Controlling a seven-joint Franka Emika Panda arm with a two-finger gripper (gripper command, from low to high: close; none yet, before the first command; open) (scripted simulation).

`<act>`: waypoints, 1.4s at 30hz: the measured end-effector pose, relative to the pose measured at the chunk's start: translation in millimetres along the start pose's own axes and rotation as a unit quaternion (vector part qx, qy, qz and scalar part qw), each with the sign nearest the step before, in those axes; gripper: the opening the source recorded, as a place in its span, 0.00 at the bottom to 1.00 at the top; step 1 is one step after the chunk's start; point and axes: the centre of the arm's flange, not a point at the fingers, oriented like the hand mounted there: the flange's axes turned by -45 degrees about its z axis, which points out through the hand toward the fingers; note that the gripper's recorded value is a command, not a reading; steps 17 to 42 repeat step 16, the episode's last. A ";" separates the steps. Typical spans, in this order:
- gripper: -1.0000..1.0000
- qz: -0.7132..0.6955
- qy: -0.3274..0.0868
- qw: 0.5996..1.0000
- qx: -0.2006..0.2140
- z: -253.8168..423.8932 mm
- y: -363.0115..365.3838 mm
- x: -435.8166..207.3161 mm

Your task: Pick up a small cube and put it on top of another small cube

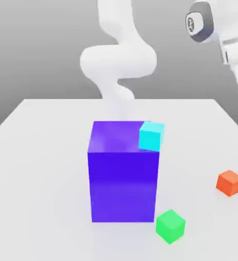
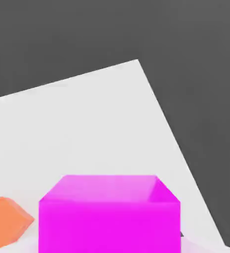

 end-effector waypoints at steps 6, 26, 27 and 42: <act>0.00 0.154 -0.093 0.984 0.003 76.4 65.0 -66.0; 1.00 0.223 -0.131 0.966 0.006 163.5 86.5 -119.0; 1.00 0.223 -0.131 0.966 0.006 163.5 86.5 -119.0; 1.00 0.223 -0.131 0.966 0.006 163.5 86.5 -119.0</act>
